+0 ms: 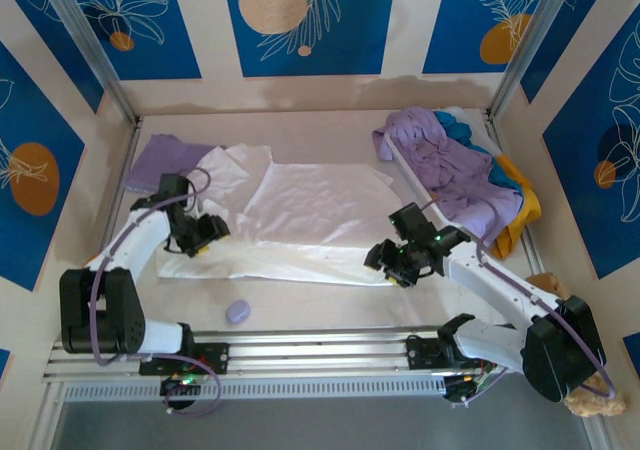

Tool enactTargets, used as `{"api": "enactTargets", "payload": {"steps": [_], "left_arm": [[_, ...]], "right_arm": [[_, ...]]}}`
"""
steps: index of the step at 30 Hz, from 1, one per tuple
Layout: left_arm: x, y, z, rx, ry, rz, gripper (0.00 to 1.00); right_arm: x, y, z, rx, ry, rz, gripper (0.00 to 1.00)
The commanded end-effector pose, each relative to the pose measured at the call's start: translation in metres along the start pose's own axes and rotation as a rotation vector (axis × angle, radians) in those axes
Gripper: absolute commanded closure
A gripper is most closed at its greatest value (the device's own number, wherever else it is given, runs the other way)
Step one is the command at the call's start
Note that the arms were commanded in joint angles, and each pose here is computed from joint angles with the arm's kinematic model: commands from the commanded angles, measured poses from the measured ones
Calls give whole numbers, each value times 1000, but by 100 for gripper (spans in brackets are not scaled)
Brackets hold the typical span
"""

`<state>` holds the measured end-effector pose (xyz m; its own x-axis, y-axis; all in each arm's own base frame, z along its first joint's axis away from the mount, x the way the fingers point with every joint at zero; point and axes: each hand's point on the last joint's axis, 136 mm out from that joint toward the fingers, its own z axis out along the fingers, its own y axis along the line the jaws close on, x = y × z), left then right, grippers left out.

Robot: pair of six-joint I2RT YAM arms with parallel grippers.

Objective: Fold and stack the t-shirts

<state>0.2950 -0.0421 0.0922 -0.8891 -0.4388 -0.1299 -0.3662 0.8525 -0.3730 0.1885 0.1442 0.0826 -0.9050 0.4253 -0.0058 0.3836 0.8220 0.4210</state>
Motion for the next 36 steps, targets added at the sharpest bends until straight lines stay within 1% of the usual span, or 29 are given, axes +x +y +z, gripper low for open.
{"api": "enactTargets", "payload": {"steps": [1, 4, 7, 8, 15, 19, 21, 22, 26, 29, 34, 36], "left_arm": [[-27, 18, -12, -70, -11, 10, 44], [-52, 26, -13, -79, -29, -6, 47], [-69, 31, -6, -66, -23, -23, 59], [-74, 33, -2, -66, -21, -25, 60], [-83, 41, 28, -46, 58, -14, 60], [-86, 47, 38, -61, 78, 1, 61], [-87, 48, 41, -70, 85, 7, 62], [-88, 49, 41, -72, 82, 10, 65], [-92, 48, 38, -72, 64, 9, 80], [-95, 44, 31, -63, 32, 10, 83], [-98, 42, 23, -52, 3, 2, 93], [-99, 46, 19, -60, -8, -8, 94]], "right_arm": [[-9, -18, -13, 88, -9, -25, 44], [-19, -27, -17, 117, -19, -20, 44], [-27, -32, -19, 123, -33, -15, 45], [-29, -33, -19, 124, -37, -16, 45], [-39, -40, -17, 143, -20, -10, 45], [-45, -42, -15, 136, -10, -2, 45], [-47, -43, -15, 135, -9, -3, 45], [-48, -43, -16, 135, -9, -3, 45], [-49, -46, -18, 130, -10, 13, 45], [-50, -48, -19, 131, -18, 24, 45], [-55, -50, -16, 141, -22, 27, 45], [-57, -51, -14, 145, -19, 25, 45]]}}
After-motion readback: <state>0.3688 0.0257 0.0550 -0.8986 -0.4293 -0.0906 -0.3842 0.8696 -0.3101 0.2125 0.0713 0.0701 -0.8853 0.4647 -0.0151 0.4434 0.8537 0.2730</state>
